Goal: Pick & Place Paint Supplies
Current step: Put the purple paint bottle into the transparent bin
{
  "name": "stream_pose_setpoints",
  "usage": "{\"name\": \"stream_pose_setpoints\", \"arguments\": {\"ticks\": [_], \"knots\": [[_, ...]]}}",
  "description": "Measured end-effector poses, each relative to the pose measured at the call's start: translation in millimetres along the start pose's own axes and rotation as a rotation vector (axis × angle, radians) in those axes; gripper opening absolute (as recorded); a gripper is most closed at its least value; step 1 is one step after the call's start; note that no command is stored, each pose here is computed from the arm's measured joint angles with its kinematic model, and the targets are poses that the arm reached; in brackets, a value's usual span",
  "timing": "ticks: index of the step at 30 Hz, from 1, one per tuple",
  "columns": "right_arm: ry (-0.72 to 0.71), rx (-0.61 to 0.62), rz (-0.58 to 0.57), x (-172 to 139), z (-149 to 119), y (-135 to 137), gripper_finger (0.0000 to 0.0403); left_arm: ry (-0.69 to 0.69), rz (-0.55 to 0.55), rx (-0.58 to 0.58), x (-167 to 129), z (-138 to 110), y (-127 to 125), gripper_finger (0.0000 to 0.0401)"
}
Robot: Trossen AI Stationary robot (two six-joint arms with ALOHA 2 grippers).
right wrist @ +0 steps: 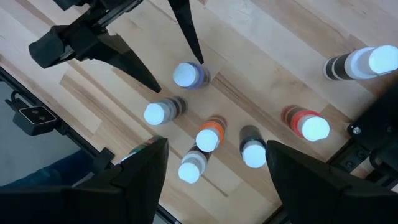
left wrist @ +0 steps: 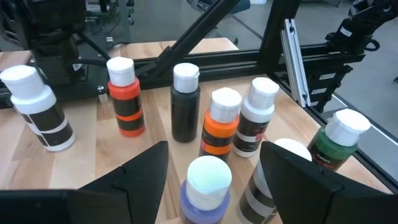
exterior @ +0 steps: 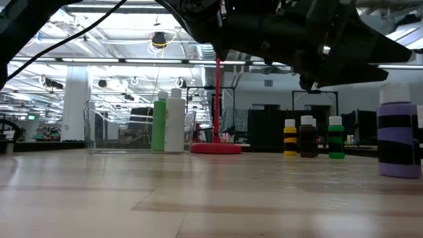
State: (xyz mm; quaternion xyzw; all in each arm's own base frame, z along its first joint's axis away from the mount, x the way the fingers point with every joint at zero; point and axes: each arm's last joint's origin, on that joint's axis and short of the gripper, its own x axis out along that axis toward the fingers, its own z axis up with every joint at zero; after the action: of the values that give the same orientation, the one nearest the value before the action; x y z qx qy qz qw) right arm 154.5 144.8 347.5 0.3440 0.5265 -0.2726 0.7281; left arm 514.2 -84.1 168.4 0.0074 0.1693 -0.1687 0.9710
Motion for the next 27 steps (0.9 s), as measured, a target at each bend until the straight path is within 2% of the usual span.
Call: {"name": "stream_pose_setpoints", "arguments": {"ticks": [15,20,27], "knots": [[0.001,0.004,0.015,0,0,2,0.0265,0.003,0.002,0.004,6,-10,0,0.0245],[0.001,0.004,0.014,0,0,2,0.0265,0.036,-0.006,-0.003,11,-22,-1,0.0245],[0.001,0.003,0.014,0,0,1,0.0265,0.02,-0.007,0.003,13,-22,-1,0.0242]]}}
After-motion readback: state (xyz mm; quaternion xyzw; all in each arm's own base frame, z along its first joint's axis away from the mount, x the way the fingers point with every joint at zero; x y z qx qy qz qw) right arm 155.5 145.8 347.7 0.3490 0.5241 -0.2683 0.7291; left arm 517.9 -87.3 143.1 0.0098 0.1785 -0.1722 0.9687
